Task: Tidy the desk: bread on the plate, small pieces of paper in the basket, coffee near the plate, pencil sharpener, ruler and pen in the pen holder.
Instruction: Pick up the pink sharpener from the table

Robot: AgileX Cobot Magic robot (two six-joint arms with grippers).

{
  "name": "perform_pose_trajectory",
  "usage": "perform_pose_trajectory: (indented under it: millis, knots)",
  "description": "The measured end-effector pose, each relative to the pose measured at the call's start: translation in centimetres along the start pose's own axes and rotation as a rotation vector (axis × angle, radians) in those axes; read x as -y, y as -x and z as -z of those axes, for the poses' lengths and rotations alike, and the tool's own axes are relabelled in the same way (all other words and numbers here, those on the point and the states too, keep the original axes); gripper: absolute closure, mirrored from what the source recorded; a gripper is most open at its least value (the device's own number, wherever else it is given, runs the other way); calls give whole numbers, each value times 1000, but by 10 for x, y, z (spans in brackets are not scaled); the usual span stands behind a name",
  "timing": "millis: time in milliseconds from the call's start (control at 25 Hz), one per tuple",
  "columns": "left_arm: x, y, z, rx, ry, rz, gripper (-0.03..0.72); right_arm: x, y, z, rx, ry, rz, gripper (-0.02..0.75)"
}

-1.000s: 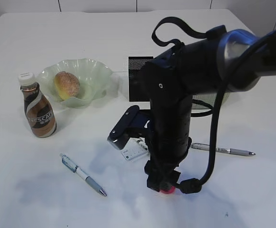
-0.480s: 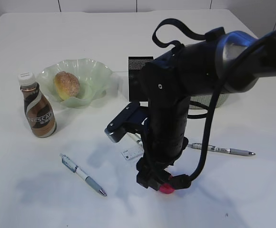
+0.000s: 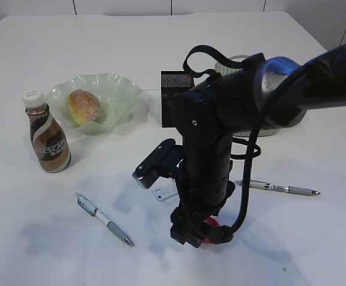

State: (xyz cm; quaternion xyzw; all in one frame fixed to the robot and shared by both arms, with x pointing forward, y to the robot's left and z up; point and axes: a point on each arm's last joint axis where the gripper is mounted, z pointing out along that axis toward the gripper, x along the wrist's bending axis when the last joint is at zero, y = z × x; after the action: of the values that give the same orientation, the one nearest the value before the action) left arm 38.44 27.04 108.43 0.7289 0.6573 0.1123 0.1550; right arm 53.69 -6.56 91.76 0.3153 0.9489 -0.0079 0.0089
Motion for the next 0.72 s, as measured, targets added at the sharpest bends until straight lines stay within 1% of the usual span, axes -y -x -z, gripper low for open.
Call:
perform_pose_trajectory:
  millis: [280, 720]
  knots:
    - [0, 0, 0, 0, 4, 0, 293, -1, 1, 0, 9, 14, 3, 193]
    - [0, 0, 0, 0, 4, 0, 293, -2, 1, -21, -4, -37, -1, 196]
